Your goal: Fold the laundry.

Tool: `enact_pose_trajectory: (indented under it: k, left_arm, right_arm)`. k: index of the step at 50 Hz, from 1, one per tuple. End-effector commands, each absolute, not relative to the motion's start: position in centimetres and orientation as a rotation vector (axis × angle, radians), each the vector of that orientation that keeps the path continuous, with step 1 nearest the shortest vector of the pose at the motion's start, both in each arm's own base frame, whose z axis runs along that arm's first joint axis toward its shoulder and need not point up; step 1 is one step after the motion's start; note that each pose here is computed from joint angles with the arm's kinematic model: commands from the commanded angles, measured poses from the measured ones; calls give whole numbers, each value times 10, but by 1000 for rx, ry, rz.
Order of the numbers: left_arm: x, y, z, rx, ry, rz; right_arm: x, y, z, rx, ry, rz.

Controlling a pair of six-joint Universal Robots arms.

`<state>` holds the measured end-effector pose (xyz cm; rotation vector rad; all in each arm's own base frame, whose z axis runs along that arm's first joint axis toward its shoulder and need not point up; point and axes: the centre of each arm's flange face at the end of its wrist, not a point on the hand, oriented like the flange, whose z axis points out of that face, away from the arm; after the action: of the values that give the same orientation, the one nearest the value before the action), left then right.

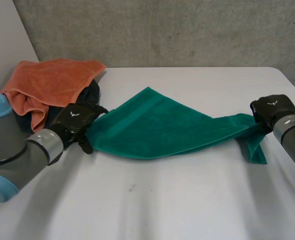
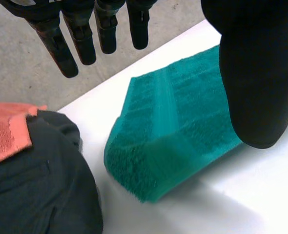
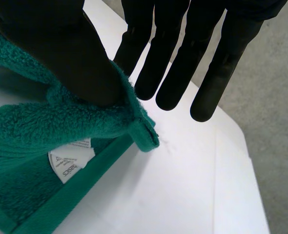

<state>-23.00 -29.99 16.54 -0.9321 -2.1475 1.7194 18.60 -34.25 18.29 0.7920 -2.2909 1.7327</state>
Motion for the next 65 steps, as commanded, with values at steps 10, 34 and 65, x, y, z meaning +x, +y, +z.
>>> enact_pose_trajectory:
  k: [10,34,65]
  left_arm:
    - [-218,-329,127,-918,-2147,1591]
    - [-219,-333,203,-896,-2051,1873]
    - [-260,-373,244,-1006,-2041,2148]
  right_arm:
    - [187,-340,175,797,-2346,1739]
    - [182,-305,260,848,-2217,1798]
    - [179,-354,270,963,-2151,1684]
